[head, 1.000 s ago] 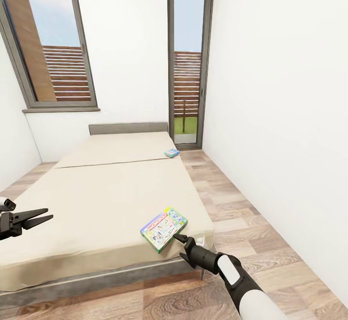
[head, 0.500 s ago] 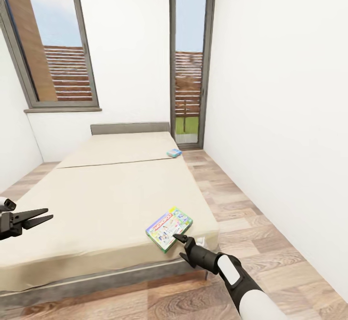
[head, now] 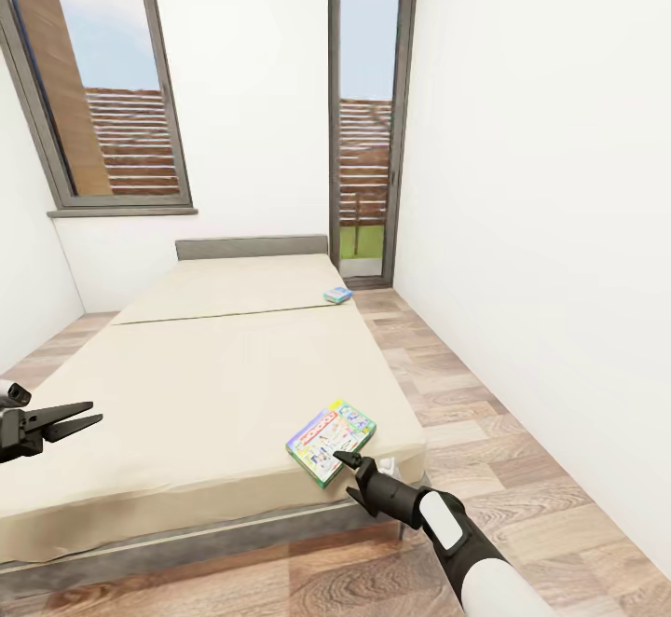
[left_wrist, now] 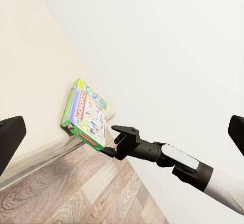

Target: Put all the toys in the child's room - the three board games (two on the bed and one on the table), the two jigsaw puzzles on the table, and the tennis ball on the table - inside the toy box on the table in the child's room.

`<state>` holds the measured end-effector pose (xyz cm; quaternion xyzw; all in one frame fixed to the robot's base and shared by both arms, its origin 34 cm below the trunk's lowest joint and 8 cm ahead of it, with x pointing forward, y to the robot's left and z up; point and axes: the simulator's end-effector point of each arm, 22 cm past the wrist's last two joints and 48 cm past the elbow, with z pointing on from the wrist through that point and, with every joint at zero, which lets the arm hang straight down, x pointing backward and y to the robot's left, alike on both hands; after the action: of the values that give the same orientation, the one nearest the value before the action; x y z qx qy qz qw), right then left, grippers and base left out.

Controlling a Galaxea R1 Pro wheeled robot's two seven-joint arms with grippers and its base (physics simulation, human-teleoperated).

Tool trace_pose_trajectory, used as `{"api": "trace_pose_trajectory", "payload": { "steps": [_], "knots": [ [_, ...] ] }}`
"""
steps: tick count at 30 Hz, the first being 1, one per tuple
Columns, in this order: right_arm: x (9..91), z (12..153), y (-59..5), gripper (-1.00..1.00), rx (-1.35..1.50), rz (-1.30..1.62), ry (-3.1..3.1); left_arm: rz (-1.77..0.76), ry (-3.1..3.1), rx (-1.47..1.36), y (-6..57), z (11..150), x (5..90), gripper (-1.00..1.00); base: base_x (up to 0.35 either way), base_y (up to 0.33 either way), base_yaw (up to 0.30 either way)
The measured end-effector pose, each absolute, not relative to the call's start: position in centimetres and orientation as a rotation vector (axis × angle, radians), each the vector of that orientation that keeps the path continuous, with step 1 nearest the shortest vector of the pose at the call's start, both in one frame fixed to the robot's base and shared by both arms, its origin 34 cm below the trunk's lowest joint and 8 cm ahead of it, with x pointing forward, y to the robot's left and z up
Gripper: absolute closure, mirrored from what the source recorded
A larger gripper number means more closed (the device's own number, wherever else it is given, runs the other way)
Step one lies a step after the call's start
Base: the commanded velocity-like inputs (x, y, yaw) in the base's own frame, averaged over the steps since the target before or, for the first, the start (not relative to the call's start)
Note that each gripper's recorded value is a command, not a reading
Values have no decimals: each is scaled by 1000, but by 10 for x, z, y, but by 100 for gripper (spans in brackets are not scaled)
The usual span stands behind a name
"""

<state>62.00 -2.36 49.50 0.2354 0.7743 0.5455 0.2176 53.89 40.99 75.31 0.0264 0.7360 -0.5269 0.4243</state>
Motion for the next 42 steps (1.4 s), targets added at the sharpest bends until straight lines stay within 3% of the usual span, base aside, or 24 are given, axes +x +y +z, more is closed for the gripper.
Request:
{"api": "trace_pose_trajectory", "payload": {
  "steps": [42],
  "knots": [
    [619,494,-24,-100,651,1507,2149,-1320,1840,66,409,753,539,-100,8,18,0]
  ]
}}
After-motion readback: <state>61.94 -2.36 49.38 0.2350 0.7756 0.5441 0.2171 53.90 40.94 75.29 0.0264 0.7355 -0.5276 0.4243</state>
